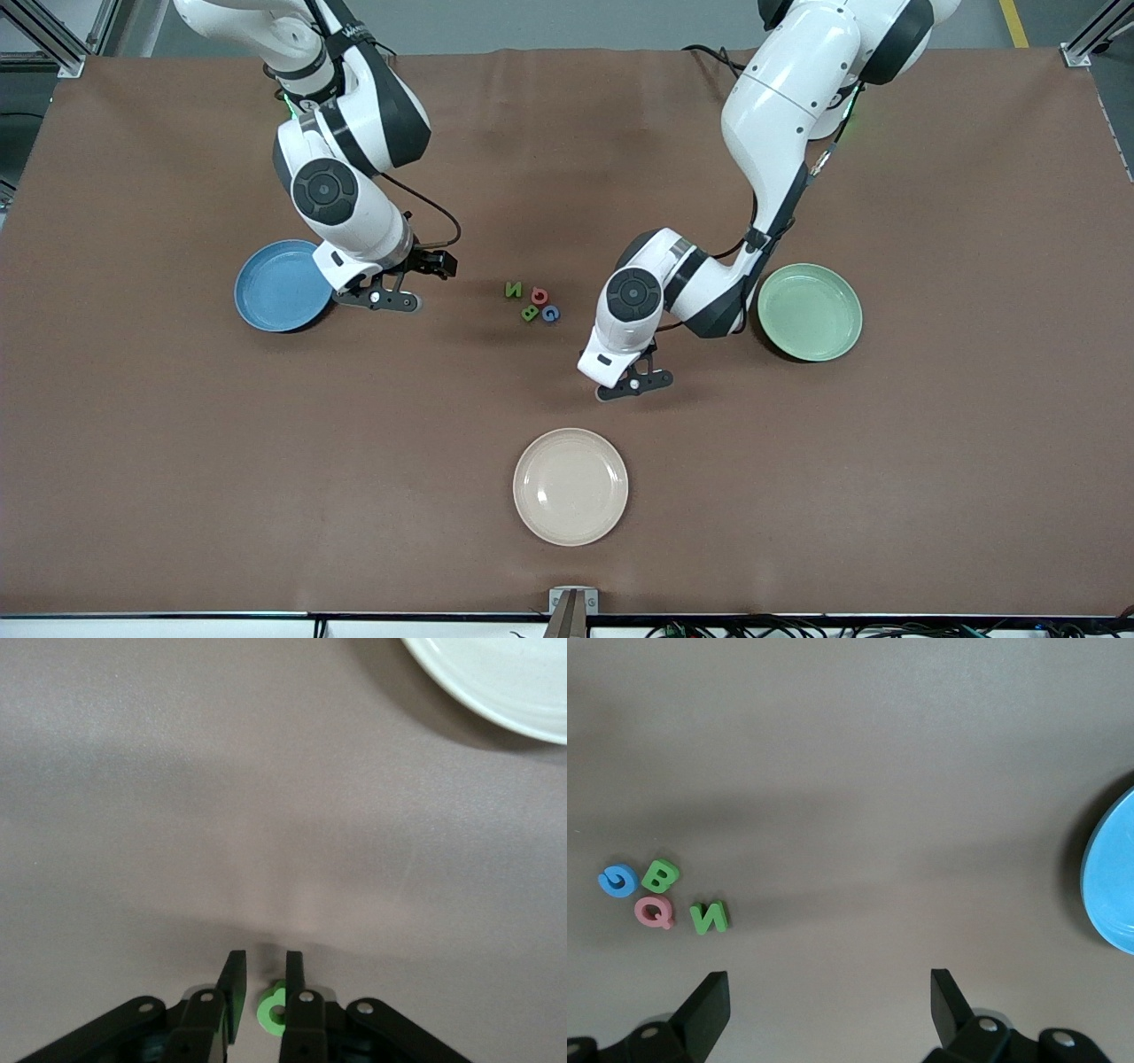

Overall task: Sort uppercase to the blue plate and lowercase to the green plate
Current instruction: 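Close the left gripper on the green letter and lift it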

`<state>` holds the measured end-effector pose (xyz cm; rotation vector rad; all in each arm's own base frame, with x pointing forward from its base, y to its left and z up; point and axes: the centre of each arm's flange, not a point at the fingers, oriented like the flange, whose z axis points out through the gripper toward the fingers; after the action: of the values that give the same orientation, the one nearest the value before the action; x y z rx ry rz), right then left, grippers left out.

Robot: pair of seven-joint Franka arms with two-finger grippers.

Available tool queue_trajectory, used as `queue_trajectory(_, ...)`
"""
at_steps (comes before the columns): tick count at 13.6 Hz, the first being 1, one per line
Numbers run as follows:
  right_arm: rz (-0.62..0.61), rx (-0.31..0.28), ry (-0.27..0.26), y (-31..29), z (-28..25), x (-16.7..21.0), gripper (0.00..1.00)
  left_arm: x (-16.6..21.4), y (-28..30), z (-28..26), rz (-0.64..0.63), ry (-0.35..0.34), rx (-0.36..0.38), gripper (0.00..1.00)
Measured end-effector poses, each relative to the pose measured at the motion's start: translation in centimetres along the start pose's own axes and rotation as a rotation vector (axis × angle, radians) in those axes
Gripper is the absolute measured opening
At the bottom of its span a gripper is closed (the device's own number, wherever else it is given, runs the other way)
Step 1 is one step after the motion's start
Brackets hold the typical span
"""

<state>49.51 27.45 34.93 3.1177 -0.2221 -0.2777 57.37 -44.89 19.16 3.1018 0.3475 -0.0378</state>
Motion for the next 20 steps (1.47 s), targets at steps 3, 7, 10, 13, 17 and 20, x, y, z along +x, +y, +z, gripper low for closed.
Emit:
queue_trajectory(3, 0.0, 0.005, 0.009, 0.0, 0.2, 0.0, 1.0, -0.3, 0.3, 0.0, 0.006, -0.001, 0.0, 0.3)
queue_trajectory(7, -0.001, 0.007, 0.016, -0.5, 0.5, -0.3, 1.0, -1.2, 1.0, 0.0, 0.02, -0.004, -0.002, 0.63)
queue_trajectory(10, 0.0, 0.011, 0.026, -0.7, 1.3, -0.7, 1.0, -2.3, 1.5, 0.4, 0.036, -0.013, 0.008, 0.67)
queue_trajectory(13, 0.001, 0.01, 0.026, -0.6, 2.0, -0.9, 1.0, -3.3, 1.8, 1.0, 0.05, -0.022, 0.02, 0.67)
queue_trajectory(17, 0.001, 0.009, 0.027, -0.6, 2.0, -1.0, 1.0, -3.8, 1.7, 1.7, 0.059, -0.024, 0.031, 0.66)
queue_trajectory(20, 0.001, 0.01, 0.027, -0.6, 2.0, -0.9, 1.0, -3.2, 1.5, 1.6, 0.068, 0.008, 0.021, 0.66)
